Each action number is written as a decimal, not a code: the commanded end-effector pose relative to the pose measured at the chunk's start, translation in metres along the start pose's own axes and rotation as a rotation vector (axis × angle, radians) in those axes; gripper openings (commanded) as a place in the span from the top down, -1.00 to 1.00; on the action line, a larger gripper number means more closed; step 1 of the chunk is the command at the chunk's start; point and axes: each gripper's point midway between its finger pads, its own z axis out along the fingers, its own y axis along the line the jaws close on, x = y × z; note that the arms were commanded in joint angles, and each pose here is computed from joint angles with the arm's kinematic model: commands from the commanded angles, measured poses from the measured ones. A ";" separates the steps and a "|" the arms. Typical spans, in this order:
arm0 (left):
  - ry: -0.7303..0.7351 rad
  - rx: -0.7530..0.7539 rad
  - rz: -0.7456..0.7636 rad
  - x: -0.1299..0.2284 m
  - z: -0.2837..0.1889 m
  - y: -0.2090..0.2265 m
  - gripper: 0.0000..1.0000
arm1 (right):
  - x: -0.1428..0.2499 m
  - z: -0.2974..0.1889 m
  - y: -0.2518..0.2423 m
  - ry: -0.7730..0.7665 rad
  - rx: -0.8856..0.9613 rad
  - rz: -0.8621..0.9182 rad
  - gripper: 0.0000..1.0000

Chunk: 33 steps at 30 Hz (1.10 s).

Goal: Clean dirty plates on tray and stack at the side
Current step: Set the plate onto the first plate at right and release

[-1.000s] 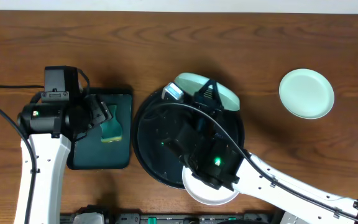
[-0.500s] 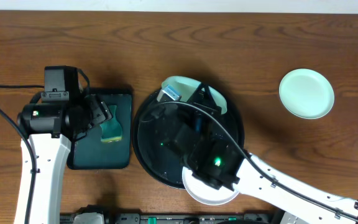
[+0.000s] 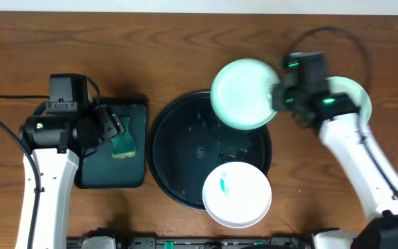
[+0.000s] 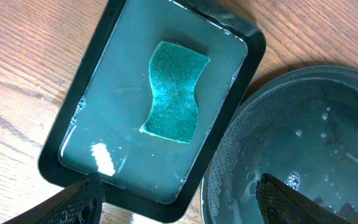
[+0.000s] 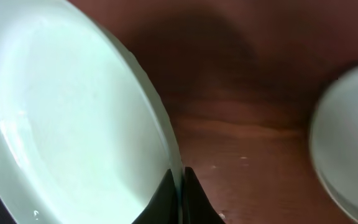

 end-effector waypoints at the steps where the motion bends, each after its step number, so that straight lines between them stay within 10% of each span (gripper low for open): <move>1: 0.011 -0.009 -0.011 0.001 0.003 0.002 -0.59 | -0.011 -0.009 -0.029 0.017 -0.173 0.296 0.97; 12: 0.037 -0.021 -0.012 0.002 0.010 0.002 -0.59 | 0.016 -0.020 -0.207 -0.017 0.018 0.827 0.97; 28: 0.040 -0.022 -0.012 0.002 0.011 0.002 -0.58 | 0.065 0.020 -0.267 0.086 0.181 0.933 0.97; 33: 0.041 -0.023 -0.012 0.003 0.011 0.003 -0.58 | 0.064 0.022 -0.267 0.084 0.172 0.928 0.29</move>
